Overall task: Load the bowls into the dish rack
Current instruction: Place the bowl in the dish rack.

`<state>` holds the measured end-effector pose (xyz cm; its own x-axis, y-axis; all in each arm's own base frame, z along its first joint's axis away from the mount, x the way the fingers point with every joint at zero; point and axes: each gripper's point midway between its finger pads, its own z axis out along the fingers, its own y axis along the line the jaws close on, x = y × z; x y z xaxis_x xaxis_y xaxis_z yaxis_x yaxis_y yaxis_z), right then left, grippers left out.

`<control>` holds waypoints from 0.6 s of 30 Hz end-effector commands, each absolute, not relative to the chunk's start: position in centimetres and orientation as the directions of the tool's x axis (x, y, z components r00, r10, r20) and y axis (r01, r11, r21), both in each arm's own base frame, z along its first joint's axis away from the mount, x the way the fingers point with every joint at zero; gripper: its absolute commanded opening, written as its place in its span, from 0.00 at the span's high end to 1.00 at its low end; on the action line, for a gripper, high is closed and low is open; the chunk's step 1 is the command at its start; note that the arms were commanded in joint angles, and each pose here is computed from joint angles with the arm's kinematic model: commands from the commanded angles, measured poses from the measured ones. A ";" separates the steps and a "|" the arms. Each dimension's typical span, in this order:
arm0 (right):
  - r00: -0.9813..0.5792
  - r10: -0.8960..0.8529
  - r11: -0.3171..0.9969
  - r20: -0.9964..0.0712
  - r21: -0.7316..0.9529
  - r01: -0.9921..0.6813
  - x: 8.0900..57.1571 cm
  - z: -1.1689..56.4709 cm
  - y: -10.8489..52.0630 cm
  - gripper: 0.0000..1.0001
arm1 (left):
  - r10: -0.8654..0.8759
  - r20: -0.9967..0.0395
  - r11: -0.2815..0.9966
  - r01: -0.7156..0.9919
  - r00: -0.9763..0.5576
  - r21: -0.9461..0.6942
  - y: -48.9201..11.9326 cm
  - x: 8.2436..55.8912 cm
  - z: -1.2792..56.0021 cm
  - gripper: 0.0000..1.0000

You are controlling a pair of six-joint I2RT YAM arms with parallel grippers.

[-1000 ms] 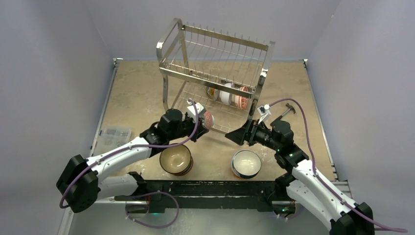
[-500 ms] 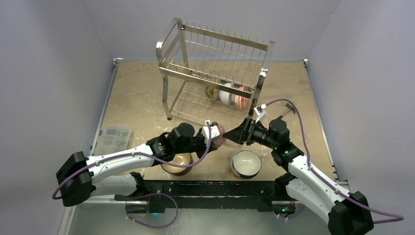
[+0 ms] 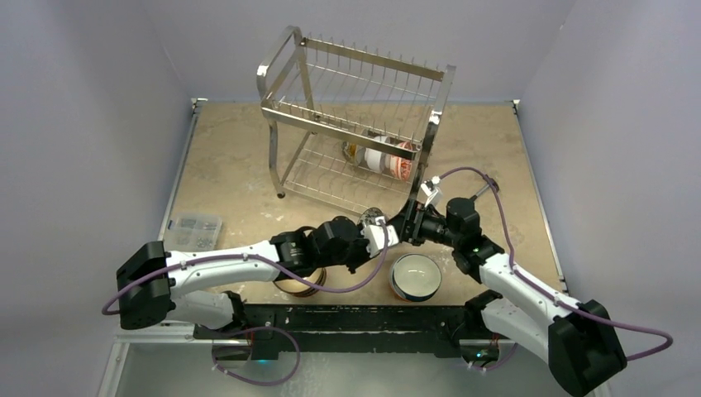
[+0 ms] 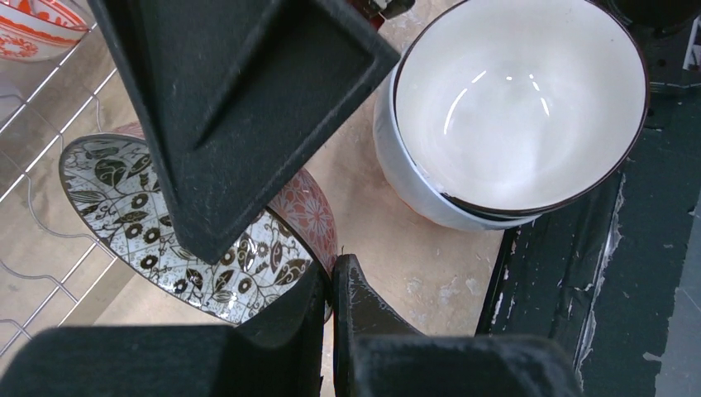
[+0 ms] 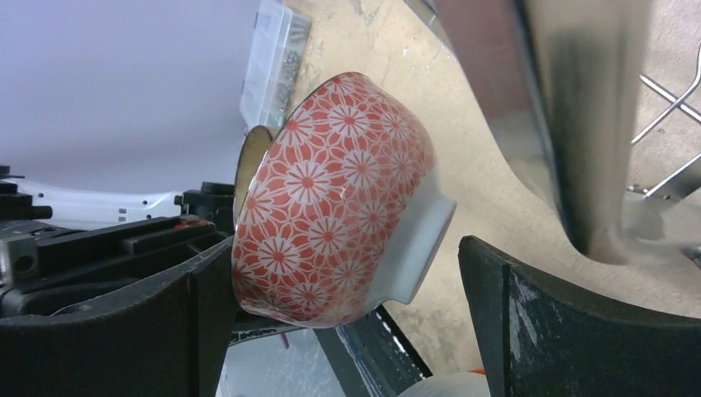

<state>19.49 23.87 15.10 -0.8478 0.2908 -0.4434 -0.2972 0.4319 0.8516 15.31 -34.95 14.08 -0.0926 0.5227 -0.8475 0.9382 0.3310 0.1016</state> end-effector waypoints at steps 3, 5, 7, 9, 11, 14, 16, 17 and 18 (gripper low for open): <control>-0.876 0.225 0.393 -0.426 0.863 -0.318 18.6 15.2 24.7 0.02 | 0.451 -0.892 0.366 0.907 0.023 0.208 -36.9 16.3 19.0 1.00; -0.877 0.221 0.386 -0.428 0.864 -0.324 18.6 15.4 24.8 0.07 | 0.450 -0.892 0.358 0.908 0.034 0.216 -37.2 16.1 19.1 1.00; -0.873 0.219 0.383 -0.437 0.861 -0.334 18.6 15.6 24.8 0.22 | 0.460 -0.887 0.361 0.905 0.035 0.223 -37.3 16.2 19.0 1.00; -0.867 0.223 0.390 -0.446 0.856 -0.340 18.7 15.8 24.7 0.38 | 0.477 -0.879 0.366 0.902 0.027 0.227 -37.3 16.3 18.6 1.00; -0.861 0.231 0.398 -0.453 0.851 -0.341 18.8 16.0 24.6 0.54 | 0.492 -0.871 0.373 0.899 0.019 0.231 -37.1 16.4 18.3 1.00; -0.851 0.241 0.420 -0.467 0.841 -0.343 19.0 16.2 24.3 0.75 | 0.504 -0.864 0.386 0.892 0.012 0.237 -36.8 16.6 18.0 1.00; -0.846 0.243 0.429 -0.475 0.835 -0.345 19.2 16.2 24.2 0.87 | 0.503 -0.864 0.396 0.886 0.010 0.241 -36.6 16.7 18.0 1.00; -0.844 0.243 0.433 -0.478 0.832 -0.347 19.2 16.2 24.2 0.92 | 0.503 -0.864 0.399 0.884 0.011 0.243 -36.6 16.8 18.1 1.00; -0.844 0.243 0.434 -0.479 0.831 -0.347 19.2 16.2 24.1 0.97 | 0.499 -0.867 0.405 0.881 0.012 0.245 -36.5 16.8 18.2 1.00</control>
<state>19.09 23.72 13.72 -0.8797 0.2770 -0.3865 -0.2305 0.4625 0.8561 15.25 -35.53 14.29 -0.0073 0.5892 -0.8080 0.9163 0.3274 0.2305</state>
